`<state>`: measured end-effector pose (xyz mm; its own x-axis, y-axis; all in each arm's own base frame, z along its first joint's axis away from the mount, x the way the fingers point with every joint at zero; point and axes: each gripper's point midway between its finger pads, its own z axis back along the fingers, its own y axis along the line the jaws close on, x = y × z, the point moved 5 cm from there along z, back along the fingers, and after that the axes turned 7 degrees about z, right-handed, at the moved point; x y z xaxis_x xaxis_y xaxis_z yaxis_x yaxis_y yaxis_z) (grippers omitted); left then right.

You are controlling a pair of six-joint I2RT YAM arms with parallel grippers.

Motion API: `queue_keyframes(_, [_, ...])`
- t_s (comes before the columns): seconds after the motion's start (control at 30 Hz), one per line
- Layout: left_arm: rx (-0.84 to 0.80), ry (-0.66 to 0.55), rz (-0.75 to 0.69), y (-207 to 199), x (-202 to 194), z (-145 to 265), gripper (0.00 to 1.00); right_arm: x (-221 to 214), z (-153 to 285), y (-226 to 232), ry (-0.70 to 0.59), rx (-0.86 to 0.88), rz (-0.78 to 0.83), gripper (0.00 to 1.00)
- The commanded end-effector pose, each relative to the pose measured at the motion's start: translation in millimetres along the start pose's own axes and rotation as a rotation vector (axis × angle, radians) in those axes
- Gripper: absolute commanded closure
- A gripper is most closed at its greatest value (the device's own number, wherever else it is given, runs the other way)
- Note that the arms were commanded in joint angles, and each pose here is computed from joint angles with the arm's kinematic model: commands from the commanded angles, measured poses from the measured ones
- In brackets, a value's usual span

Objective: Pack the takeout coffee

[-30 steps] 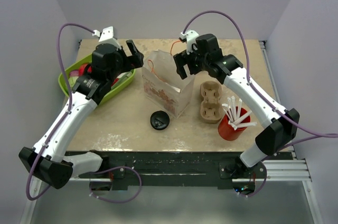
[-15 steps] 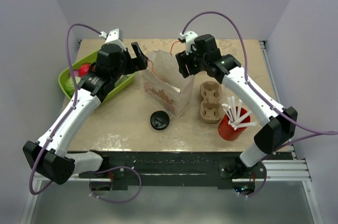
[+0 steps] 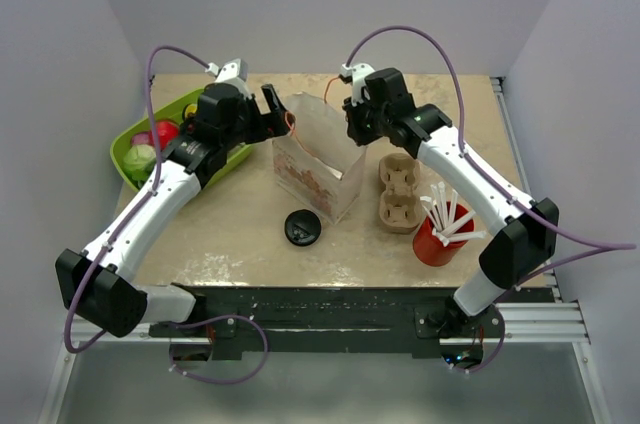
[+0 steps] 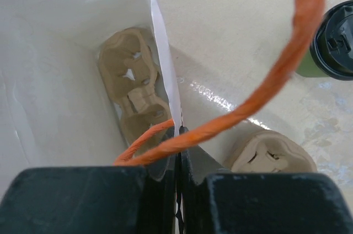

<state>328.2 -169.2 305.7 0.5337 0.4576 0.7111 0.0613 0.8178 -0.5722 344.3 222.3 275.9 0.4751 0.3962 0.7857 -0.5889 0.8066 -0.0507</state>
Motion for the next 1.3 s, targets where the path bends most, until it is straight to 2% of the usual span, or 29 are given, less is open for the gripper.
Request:
queue_keyframes(0.0, [-0.074, -0.056, 0.018, -16, 16, 3, 0.0, 9, 8, 7, -0.026, 0.03, -0.071, 0.98])
queue_keyframes(0.2, [-0.134, -0.071, 0.007, -30, 27, 7, 0.0, 23, 26, 6, -0.094, 0.003, -0.161, 1.0])
queue_keyframes(0.33, [-0.132, -0.095, 0.005, -33, 34, 8, 0.0, 29, 41, -2, -0.142, -0.089, -0.268, 1.0])
queue_keyframes(0.5, [-0.084, -0.102, 0.011, -27, 35, 3, 0.0, 25, 39, 4, -0.142, -0.061, -0.354, 1.0])
queue_keyframes(0.73, [-0.044, -0.104, 0.013, -23, 35, 0, 0.0, 45, 45, 7, -0.219, -0.035, -0.431, 1.0])
queue_keyframes(0.83, [-0.054, -0.09, 0.015, -23, 31, -6, 0.0, 51, 41, 13, -0.223, 0.008, -0.449, 1.0])
queue_keyframes(1.03, [-0.082, -0.062, 0.023, -29, 30, -24, 0.0, 35, 21, 22, -0.128, 0.046, -0.516, 1.0])
queue_keyframes(1.1, [-0.091, -0.033, 0.018, -30, 26, -32, 0.0, 27, 16, 20, -0.106, 0.027, -0.519, 0.79])
queue_keyframes(1.13, [-0.086, -0.013, 0.016, -28, 22, -38, 0.01, 24, 15, 17, -0.097, -0.002, -0.511, 0.63])
queue_keyframes(1.2, [-0.065, 0.003, 0.006, -26, 21, -43, 0.05, 25, 19, 12, -0.107, -0.027, -0.487, 0.56])
queue_keyframes(1.27, [-0.016, 0.026, 0.0, -19, 17, -48, 0.05, 33, 27, 9, -0.14, -0.044, -0.461, 0.45])
